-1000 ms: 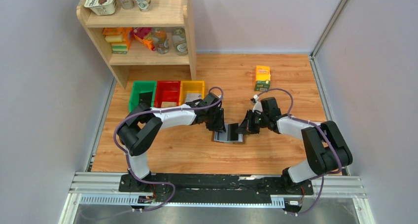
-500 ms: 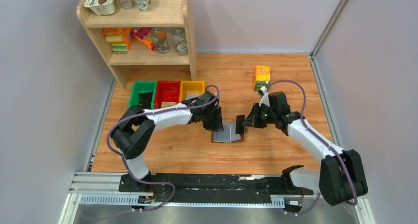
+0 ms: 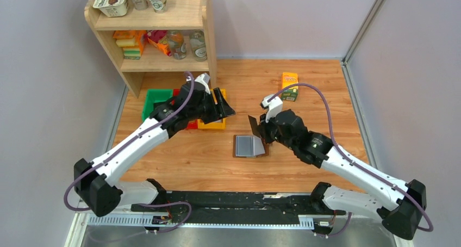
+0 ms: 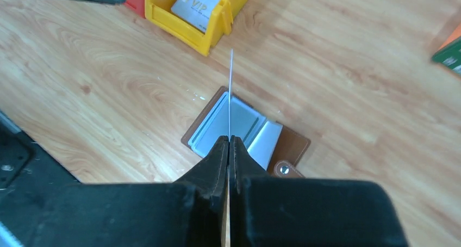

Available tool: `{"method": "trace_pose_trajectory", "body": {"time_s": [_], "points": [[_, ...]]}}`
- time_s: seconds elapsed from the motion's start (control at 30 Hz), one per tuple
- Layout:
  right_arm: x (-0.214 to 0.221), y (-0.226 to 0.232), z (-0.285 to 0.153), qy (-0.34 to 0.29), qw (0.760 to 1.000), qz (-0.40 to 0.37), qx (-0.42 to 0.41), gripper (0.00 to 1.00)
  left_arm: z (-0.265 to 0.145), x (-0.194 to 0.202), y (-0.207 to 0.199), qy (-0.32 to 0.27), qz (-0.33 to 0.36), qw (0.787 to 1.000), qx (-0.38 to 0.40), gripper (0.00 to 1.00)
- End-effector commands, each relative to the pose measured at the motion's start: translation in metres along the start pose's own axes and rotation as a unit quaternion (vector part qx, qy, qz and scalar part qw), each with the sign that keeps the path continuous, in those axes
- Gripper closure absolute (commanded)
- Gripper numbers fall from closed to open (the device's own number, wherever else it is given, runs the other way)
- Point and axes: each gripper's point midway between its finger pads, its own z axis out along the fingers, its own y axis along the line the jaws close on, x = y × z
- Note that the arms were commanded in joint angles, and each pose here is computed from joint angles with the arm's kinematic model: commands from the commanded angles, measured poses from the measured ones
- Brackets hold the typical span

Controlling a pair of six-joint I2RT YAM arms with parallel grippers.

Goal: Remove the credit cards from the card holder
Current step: Remove the credit card from the card holder, then place the credit card in the storage box.

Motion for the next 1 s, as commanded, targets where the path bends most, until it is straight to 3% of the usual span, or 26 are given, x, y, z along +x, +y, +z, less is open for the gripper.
{"method": "trace_pose_trajectory", "body": {"time_s": [0.0,0.33,0.67,0.77,0.97], "points": [[-0.048,-0.005,-0.009,-0.099,0.984,-0.11,0.096,1.0,-0.026,-0.005,-0.004,-0.019,-0.043,0.999,0.007,0.31],[-0.056,0.042,-0.002,-0.146,0.943,-0.26,0.146,1.0,-0.03,-0.008,-0.038,-0.002,-0.075,0.995,0.07,0.31],[-0.056,0.067,0.006,-0.167,0.928,-0.297,0.154,1.0,-0.019,0.006,-0.027,0.018,-0.099,0.993,0.061,0.32],[-0.055,0.069,0.009,-0.165,0.925,-0.305,0.159,1.0,-0.015,0.011,-0.024,0.027,-0.105,0.992,0.06,0.36],[-0.048,0.073,0.018,-0.155,0.921,-0.319,0.163,1.0,-0.013,0.013,-0.022,0.025,-0.094,0.993,0.068,0.6]]}}
